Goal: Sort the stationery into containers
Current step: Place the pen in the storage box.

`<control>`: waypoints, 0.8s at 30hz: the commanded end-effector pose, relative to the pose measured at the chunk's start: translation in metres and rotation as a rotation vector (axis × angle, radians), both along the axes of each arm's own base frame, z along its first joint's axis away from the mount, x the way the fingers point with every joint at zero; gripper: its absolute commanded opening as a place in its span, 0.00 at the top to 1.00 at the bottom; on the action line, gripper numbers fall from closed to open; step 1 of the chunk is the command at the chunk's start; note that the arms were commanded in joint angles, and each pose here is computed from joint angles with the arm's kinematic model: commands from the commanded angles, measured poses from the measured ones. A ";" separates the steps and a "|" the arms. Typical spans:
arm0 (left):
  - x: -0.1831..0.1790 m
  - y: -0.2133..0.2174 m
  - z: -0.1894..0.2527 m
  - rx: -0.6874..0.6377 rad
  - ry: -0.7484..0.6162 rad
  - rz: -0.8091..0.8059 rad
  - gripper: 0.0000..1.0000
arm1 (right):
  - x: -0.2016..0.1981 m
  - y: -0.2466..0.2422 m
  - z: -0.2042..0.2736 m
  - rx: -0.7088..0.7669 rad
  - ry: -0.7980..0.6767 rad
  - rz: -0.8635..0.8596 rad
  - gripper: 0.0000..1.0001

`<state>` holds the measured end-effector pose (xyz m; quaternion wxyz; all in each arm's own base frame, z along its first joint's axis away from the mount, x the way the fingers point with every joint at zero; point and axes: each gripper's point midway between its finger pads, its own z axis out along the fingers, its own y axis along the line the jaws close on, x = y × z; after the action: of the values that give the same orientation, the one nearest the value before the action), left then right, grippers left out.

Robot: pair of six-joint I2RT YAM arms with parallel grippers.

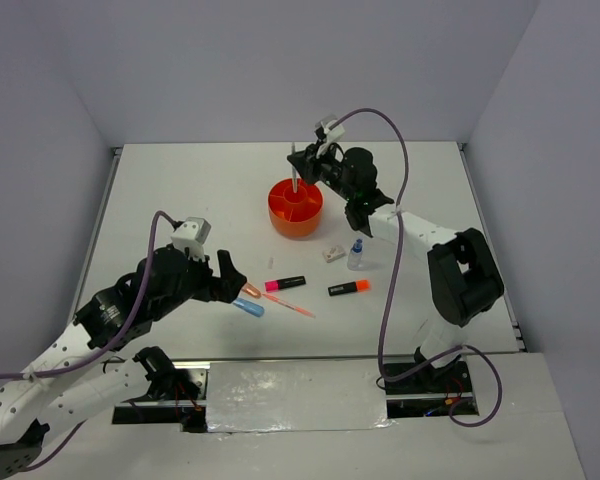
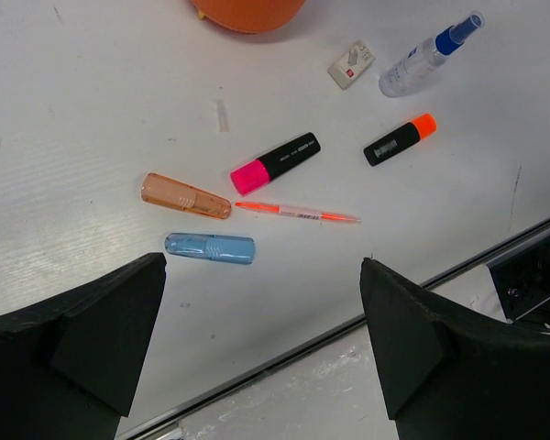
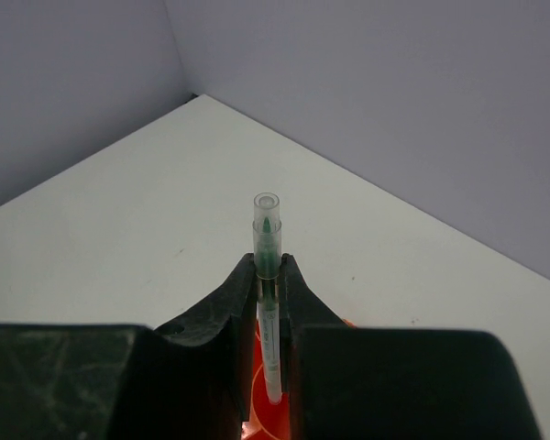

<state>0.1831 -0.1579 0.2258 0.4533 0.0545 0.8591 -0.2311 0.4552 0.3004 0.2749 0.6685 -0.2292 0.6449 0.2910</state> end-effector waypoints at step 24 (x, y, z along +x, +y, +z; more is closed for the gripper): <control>0.000 -0.001 0.001 -0.007 -0.006 0.024 0.01 | -0.025 -0.017 0.020 0.116 -0.024 0.058 0.34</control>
<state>0.1777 -0.1589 0.2290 0.4594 0.0589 0.8535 -0.2388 0.4491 0.2916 0.2186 0.6210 -0.2190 0.6750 0.3328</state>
